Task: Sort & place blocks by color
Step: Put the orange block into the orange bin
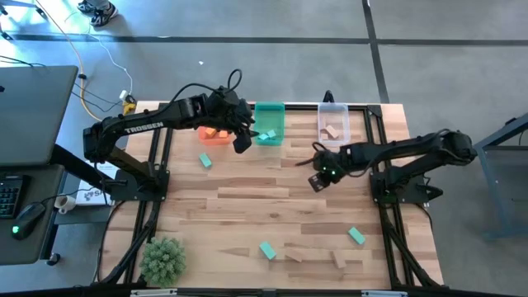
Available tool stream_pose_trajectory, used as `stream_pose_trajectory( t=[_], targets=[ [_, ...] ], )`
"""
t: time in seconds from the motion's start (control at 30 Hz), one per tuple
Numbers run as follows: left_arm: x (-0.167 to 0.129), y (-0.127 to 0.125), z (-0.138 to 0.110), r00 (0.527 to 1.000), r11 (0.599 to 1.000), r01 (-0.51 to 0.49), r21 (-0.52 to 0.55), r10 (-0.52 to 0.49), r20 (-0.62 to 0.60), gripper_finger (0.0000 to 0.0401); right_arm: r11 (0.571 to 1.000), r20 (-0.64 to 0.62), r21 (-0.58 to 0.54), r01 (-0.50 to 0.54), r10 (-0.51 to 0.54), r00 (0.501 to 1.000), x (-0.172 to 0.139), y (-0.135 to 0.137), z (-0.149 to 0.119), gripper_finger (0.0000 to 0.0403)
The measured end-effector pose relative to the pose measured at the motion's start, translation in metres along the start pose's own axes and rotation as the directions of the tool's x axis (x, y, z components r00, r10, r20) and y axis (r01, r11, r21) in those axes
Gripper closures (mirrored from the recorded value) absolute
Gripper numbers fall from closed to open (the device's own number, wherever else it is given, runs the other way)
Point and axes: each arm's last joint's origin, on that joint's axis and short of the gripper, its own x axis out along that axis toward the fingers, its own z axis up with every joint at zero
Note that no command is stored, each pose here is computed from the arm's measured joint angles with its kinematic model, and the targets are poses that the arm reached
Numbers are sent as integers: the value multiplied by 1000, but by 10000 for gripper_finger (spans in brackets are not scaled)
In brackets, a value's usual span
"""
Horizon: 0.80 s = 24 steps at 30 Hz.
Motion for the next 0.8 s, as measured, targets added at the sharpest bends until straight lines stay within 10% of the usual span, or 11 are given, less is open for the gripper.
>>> stream_pose_trajectory(
  t=[0.4,0.8],
  targets=[
    [-1,7,0,996,976,87,-202,-88,3,154,973,226,-210,-91,139,964,-57,41,30,305],
    [-6,24,7,915,778,386,-495,-390,99,128,839,401,-540,-70,330,854,-103,68,53,305]
  ],
)
